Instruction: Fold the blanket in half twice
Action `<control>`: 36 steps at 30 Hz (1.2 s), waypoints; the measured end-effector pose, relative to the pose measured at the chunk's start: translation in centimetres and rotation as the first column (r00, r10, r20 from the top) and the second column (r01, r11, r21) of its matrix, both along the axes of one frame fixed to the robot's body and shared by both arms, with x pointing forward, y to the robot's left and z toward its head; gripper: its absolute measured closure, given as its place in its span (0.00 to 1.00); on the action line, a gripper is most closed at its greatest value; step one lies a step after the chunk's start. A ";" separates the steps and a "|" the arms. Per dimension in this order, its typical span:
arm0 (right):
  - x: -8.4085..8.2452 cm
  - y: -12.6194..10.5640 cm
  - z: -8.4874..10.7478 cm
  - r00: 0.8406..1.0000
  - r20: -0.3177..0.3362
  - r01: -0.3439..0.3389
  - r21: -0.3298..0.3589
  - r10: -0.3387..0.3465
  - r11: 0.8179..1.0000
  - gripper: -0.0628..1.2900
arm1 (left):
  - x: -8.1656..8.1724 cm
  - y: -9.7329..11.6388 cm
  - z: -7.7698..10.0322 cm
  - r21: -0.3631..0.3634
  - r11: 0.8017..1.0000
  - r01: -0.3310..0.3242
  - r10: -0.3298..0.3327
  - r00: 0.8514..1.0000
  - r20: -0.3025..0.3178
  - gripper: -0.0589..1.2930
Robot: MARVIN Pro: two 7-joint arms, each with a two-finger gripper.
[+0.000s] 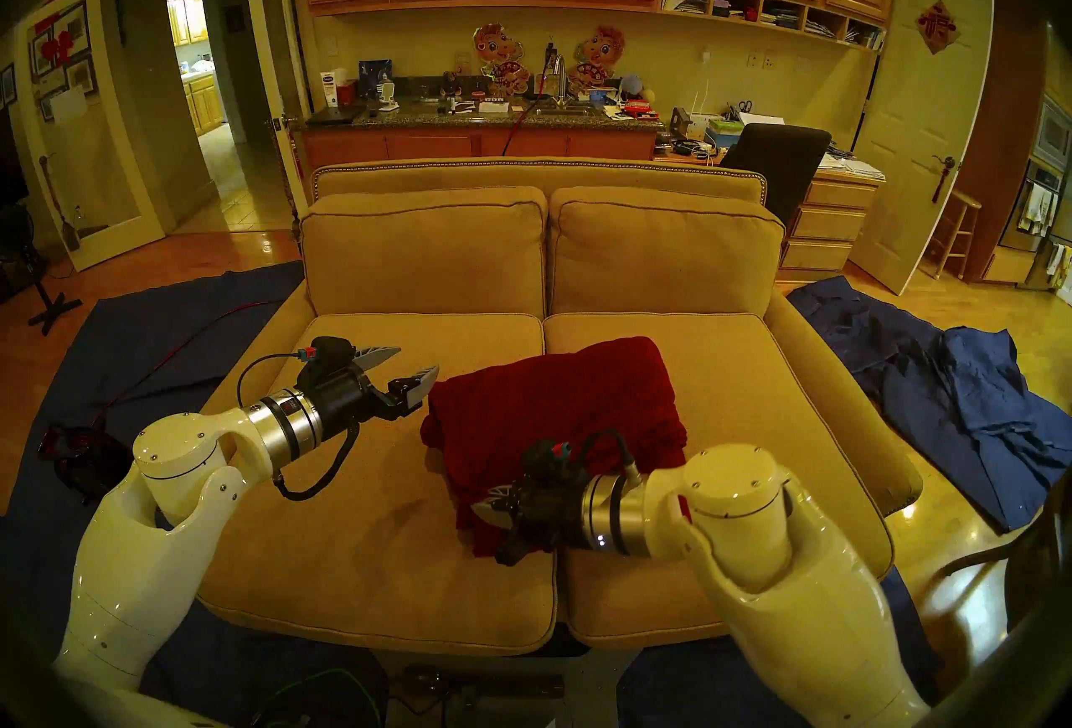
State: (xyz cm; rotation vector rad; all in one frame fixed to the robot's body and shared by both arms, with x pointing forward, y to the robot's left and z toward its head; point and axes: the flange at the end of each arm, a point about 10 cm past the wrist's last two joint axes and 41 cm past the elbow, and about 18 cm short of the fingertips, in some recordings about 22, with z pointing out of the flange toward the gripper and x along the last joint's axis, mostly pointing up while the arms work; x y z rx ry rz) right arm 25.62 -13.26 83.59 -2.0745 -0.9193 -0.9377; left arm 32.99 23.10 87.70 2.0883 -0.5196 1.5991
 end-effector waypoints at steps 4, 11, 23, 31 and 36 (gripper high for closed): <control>0.1 -0.1 -1.5 0.999 -0.002 0.044 -0.008 -0.044 0.999 0.98 | 0.0 0.0 0.0 0.000 1.000 0.000 0.000 1.000 0.000 0.04; 0.5 -0.5 -3.3 0.996 -0.008 0.092 -0.026 -0.092 0.995 0.98 | 0.0 0.0 0.0 0.000 1.000 0.000 0.000 1.000 -0.001 0.04; 1.1 -0.5 -3.2 0.998 0.006 0.068 -0.015 -0.068 0.998 0.64 | 0.0 0.0 0.0 0.001 1.000 0.000 0.000 1.000 -0.001 0.04; 0.1 -1.2 0.0 1.000 -0.004 0.014 0.050 -0.014 0.999 0.46 | 0.0 0.0 0.0 0.001 1.000 0.000 0.000 1.000 -0.001 0.04; -0.3 -2.0 2.8 1.000 0.008 -0.010 0.108 0.010 0.994 0.30 | 0.0 0.0 0.0 0.001 1.000 0.000 0.000 1.000 -0.001 0.04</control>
